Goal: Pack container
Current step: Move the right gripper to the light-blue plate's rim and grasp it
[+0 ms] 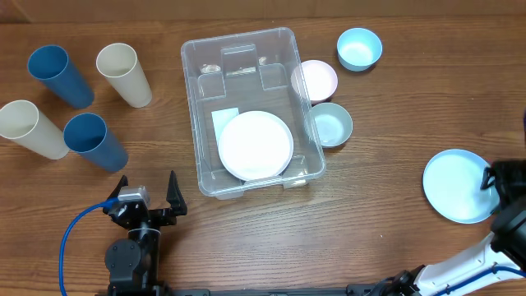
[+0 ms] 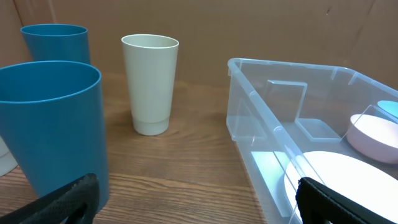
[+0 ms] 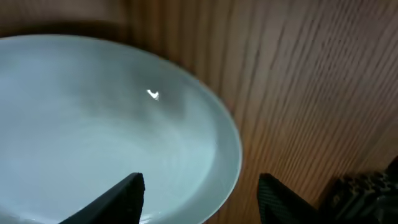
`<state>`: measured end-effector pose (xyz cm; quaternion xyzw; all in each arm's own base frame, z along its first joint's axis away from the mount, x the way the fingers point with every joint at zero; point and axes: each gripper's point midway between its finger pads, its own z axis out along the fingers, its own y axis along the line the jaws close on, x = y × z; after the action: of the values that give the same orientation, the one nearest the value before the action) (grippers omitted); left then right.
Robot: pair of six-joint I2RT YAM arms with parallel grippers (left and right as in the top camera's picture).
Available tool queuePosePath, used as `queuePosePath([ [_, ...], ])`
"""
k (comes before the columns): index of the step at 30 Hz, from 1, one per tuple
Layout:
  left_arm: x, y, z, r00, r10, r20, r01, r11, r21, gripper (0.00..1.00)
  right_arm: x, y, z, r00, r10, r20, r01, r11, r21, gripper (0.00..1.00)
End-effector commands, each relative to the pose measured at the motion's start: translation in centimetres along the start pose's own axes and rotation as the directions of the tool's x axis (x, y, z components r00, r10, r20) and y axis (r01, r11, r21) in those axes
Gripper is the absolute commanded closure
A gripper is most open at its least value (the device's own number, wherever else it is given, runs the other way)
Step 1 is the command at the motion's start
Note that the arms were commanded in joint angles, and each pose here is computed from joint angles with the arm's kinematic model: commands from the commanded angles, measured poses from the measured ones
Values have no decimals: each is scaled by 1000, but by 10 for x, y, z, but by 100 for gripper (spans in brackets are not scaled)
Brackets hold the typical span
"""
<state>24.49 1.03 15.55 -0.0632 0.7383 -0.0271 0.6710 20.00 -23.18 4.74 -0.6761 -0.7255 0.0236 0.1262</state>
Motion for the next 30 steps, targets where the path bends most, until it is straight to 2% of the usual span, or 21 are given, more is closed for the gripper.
queuePosePath([
  [1,0,0,0,1000,15,5,-15,1000,6,0,-3,-22,13,1000,27,1,-27,999,19,40],
  [6,0,0,0,1000,14,5,-14,1000,6,0,-8,-26,19,1000,24,4,-24,1000,8,41],
  [15,0,0,0,1000,15,5,-15,1000,6,0,-14,-5,36,997,-52,48,56,996,-73,57],
  [16,0,0,0,1000,14,5,-14,1000,6,0,-12,-2,40,997,-57,43,61,994,-87,59],
  [20,0,0,0,1000,15,5,-15,1000,6,0,-6,14,41,995,-86,44,91,988,-129,83],
  [23,0,0,0,1000,15,5,-15,1000,6,0,-4,27,39,990,-117,76,127,983,-136,96],
  [30,0,0,0,1000,15,5,-15,1000,6,0,-4,62,27,968,-191,164,219,961,-170,96],
])
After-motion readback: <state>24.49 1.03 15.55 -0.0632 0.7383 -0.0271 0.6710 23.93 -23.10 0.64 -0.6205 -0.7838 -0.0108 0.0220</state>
